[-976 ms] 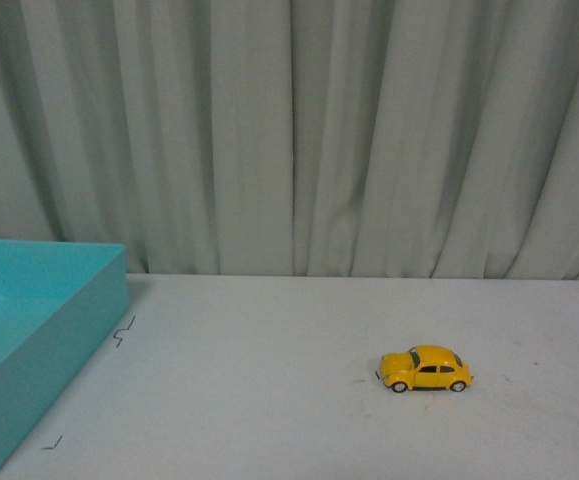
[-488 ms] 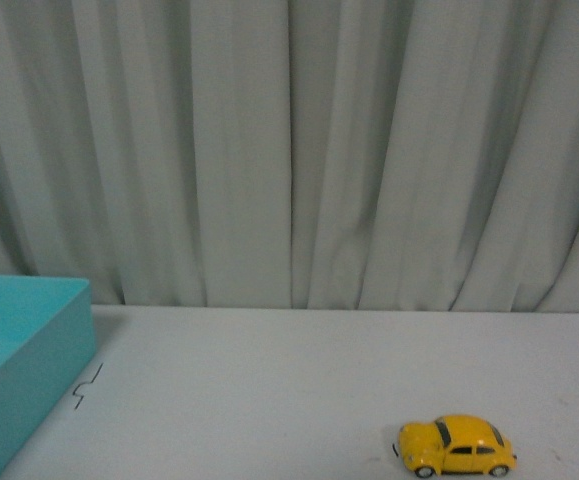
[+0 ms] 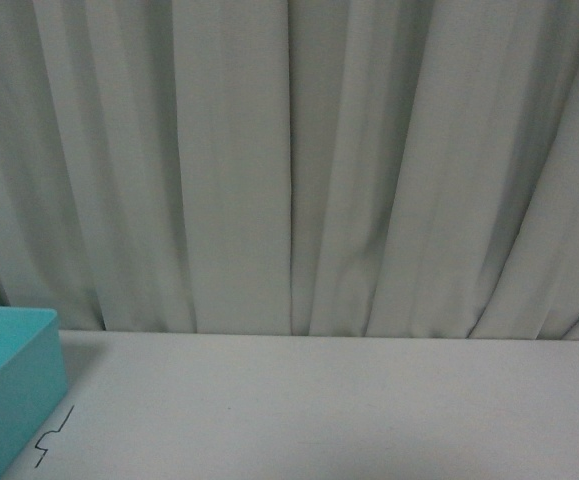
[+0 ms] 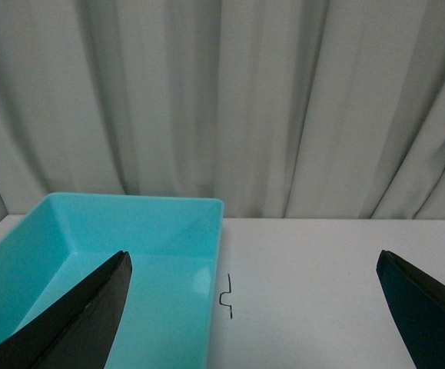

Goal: Wind up and store yellow beetle toy

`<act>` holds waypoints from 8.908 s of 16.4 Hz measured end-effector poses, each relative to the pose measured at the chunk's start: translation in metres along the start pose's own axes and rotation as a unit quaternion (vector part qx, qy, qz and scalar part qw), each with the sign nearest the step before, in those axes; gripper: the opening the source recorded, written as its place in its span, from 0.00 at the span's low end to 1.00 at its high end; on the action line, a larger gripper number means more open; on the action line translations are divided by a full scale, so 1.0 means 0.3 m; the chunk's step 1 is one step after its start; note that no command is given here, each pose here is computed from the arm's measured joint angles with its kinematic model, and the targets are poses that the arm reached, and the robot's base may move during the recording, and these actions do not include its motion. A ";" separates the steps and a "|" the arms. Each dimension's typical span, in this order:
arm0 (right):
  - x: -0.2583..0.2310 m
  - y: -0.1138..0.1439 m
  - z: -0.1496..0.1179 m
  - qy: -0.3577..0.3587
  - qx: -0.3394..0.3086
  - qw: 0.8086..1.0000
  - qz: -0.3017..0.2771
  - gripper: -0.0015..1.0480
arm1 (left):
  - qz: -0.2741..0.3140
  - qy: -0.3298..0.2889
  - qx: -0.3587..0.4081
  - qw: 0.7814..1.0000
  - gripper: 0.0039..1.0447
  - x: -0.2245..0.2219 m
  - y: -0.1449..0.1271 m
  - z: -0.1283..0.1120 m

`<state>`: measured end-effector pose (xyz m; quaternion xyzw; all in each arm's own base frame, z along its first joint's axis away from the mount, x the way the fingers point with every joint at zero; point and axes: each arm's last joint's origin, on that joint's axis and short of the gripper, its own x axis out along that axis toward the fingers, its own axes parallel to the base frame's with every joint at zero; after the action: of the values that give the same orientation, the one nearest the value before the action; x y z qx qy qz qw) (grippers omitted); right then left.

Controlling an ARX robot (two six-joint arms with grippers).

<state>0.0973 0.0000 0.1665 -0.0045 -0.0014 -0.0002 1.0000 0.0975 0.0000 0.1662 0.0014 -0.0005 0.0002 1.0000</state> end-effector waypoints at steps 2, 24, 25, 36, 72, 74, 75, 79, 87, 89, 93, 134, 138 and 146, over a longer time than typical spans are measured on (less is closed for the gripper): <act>0.000 0.000 0.000 0.000 0.000 1.000 0.000 0.94 | 0.000 0.000 0.000 1.000 0.94 0.000 0.000 0.000; 0.665 -0.171 0.168 0.122 -0.300 0.832 0.451 0.94 | 0.000 0.000 0.000 1.000 0.94 0.000 0.000 0.000; 0.685 -0.157 0.152 0.152 -0.313 0.806 0.479 0.94 | 0.000 0.000 0.000 1.000 0.94 0.000 0.000 0.000; 0.882 0.008 -0.097 0.311 -0.413 0.593 0.618 0.94 | 0.000 0.000 0.000 1.000 0.94 0.000 0.000 0.000; 0.925 0.199 -0.272 0.385 -0.492 0.526 0.578 0.40 | 0.000 0.000 0.000 1.000 0.94 0.000 0.000 0.000; 0.929 0.207 -0.273 0.401 -0.474 0.546 0.562 0.40 | 0.000 0.000 0.000 1.000 0.94 0.000 0.000 0.000; 0.930 0.207 -0.275 0.408 -0.468 0.553 0.556 0.40 | 0.000 0.000 0.000 1.000 0.94 0.000 0.000 0.000; 0.925 0.207 -0.280 0.408 -0.466 0.559 0.551 0.39 | 0.000 0.000 0.000 1.000 0.94 0.000 0.000 0.000; 0.900 0.173 -0.291 0.381 -0.476 0.564 0.558 0.39 | 0.000 0.000 0.000 1.000 0.94 0.000 0.000 0.000; 0.897 0.156 -0.294 0.370 -0.479 0.561 0.565 0.39 | 0.000 0.000 0.000 1.000 0.94 0.000 0.000 0.000; 0.885 0.124 -0.299 0.356 -0.477 0.566 0.570 0.39 | 0.000 0.000 0.000 1.000 0.94 0.000 0.000 0.000; 0.687 -0.316 -0.302 0.443 -0.387 0.627 0.511 0.95 | 0.000 0.000 0.000 1.000 0.94 0.000 0.000 0.000; 0.688 -0.316 -0.302 0.443 -0.387 0.627 0.510 0.94 | 0.000 0.000 0.000 1.000 0.94 0.000 0.000 0.000; 0.700 -0.305 -0.301 0.434 -0.399 0.629 0.508 0.94 | 0.000 0.000 0.000 1.000 0.94 0.000 0.000 0.000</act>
<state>0.3075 -0.0925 0.0776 -0.4023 0.4352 0.5050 0.6275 0.0975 0.0000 0.1662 0.0012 -0.0005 0.0002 1.0000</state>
